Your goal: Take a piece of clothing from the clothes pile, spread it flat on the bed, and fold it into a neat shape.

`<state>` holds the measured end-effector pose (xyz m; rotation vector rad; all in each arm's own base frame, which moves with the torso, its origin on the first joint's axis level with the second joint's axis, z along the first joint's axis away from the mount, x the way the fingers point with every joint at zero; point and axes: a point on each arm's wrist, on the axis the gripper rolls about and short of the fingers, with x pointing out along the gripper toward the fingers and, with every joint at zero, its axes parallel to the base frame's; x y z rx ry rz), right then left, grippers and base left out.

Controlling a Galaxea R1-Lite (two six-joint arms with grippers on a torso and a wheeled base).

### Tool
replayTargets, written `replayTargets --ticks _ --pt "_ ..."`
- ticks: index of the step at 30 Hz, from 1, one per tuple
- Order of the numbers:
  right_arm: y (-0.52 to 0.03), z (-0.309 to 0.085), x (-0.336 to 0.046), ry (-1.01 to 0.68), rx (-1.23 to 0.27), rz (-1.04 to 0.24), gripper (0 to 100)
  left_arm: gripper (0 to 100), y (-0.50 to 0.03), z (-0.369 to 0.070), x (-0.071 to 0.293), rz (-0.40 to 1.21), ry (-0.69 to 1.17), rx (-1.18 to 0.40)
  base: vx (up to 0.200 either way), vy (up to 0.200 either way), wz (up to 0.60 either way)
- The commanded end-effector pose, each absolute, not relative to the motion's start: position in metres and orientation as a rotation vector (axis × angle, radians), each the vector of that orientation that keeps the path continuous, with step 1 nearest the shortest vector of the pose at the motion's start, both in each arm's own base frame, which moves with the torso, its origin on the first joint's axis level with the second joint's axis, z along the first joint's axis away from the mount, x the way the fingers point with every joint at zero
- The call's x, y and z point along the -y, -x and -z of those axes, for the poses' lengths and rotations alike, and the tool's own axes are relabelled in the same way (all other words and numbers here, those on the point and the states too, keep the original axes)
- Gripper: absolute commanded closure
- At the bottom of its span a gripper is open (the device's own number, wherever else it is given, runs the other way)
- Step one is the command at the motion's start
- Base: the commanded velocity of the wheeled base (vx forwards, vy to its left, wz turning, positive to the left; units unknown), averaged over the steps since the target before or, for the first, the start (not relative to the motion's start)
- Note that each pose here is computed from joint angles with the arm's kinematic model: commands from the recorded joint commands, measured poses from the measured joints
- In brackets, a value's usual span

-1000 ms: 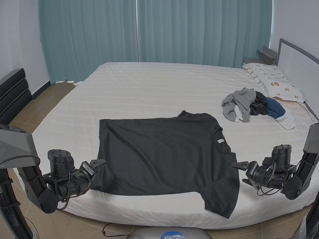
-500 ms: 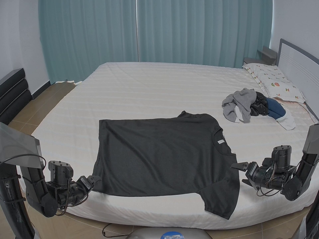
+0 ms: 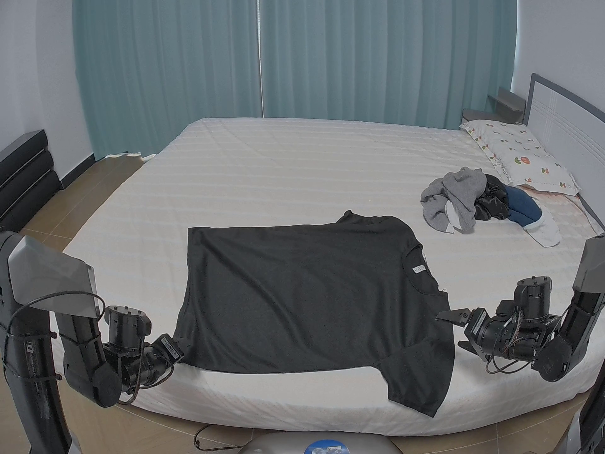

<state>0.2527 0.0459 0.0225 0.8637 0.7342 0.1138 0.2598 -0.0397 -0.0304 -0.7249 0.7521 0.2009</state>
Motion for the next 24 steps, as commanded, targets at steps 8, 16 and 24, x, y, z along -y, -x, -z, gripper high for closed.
replayTargets --ticks 8,16,24 --pt "-0.247 -0.017 -0.045 -0.836 -0.762 -0.103 0 100 -0.25 0.037 0.035 -0.243 0.679 -0.782 0.0 0.0 0.0" --pt "-0.241 0.0 -0.048 -0.72 -0.834 -0.119 0 100 -0.23 0.022 0.023 -0.261 0.56 -0.777 0.0 0.0 0.0" --pt "-0.24 0.013 -0.048 -0.682 -0.876 -0.101 0 100 -0.227 0.019 0.022 -0.26 0.546 -0.777 0.0 0.0 0.0"
